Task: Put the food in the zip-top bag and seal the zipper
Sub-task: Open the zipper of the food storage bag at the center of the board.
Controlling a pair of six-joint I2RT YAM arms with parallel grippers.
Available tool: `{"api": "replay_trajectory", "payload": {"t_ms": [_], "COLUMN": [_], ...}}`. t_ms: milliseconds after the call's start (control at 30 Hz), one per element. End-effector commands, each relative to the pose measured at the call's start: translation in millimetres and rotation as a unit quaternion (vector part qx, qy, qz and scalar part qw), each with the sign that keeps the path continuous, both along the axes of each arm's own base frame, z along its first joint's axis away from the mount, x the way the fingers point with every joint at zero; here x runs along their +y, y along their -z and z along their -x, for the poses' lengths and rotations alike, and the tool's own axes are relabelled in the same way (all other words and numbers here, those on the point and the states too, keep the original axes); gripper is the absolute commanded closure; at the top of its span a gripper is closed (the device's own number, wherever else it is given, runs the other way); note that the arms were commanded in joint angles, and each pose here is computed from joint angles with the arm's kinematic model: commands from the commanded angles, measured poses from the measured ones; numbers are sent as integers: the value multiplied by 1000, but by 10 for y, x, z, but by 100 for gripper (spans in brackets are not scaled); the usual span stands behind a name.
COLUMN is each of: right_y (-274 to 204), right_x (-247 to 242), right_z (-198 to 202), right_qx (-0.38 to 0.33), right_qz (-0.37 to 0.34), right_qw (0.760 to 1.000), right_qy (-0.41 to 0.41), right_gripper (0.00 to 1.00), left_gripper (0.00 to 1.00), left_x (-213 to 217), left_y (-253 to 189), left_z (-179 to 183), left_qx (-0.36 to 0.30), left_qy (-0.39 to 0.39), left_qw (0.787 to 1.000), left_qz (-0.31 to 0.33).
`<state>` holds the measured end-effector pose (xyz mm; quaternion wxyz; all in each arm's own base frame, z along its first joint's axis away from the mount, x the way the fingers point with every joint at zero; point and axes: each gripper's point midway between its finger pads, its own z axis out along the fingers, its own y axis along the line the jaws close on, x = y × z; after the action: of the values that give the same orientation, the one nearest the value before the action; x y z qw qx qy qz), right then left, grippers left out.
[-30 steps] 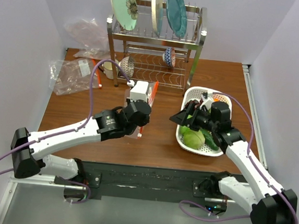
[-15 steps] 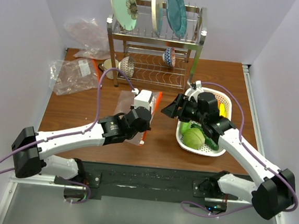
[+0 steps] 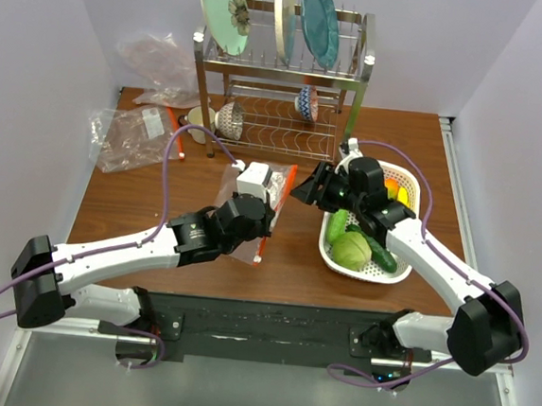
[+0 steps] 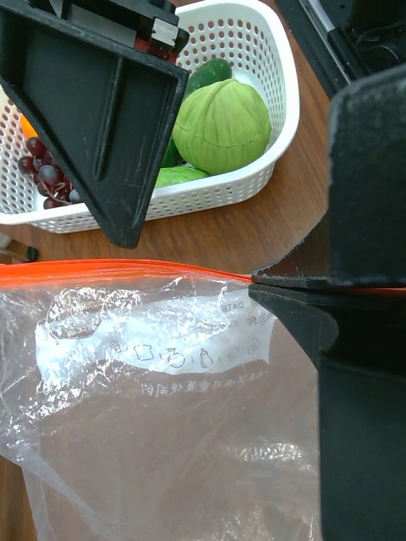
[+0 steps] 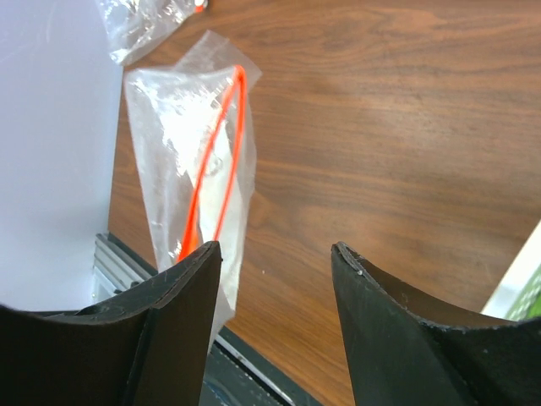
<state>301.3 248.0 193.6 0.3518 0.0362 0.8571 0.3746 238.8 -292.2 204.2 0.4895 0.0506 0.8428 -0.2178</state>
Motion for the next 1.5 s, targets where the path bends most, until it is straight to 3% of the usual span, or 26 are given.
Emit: {"api": "replay_trajectory", "payload": {"t_ms": [0, 533, 667, 900, 1167, 1467], "right_y": [-327, -176, -149, -162, -108, 96], "right_x": [90, 283, 301, 235, 122, 60], "right_z": [-104, -70, -17, 144, 275, 243], "right_qx": [-38, -25, -21, -26, -26, -13], "right_qz": [-32, -21, -14, -10, 15, 50], "right_qw": [999, 999, 999, 999, 999, 999], "right_qy": [-2, -24, -32, -34, -27, -14], "right_gripper": [41, 41, 67, 100, 100, 100], "left_gripper": [100, 100, 100, 100, 100, 100], "left_x": [-60, -136, -117, 5, 302, 104], "left_y": [-60, -73, -40, -45, -122, -484], "left_z": [-24, 10, 5, -43, -98, 30], "left_qx": [-3, -1, 1, 0, -4, -22], "left_qy": [-4, 16, 11, -20, -71, 2], "left_qw": [1000, 999, 999, 1000, 996, 999], "left_qz": [29, 37, 34, 18, -58, -29]}}
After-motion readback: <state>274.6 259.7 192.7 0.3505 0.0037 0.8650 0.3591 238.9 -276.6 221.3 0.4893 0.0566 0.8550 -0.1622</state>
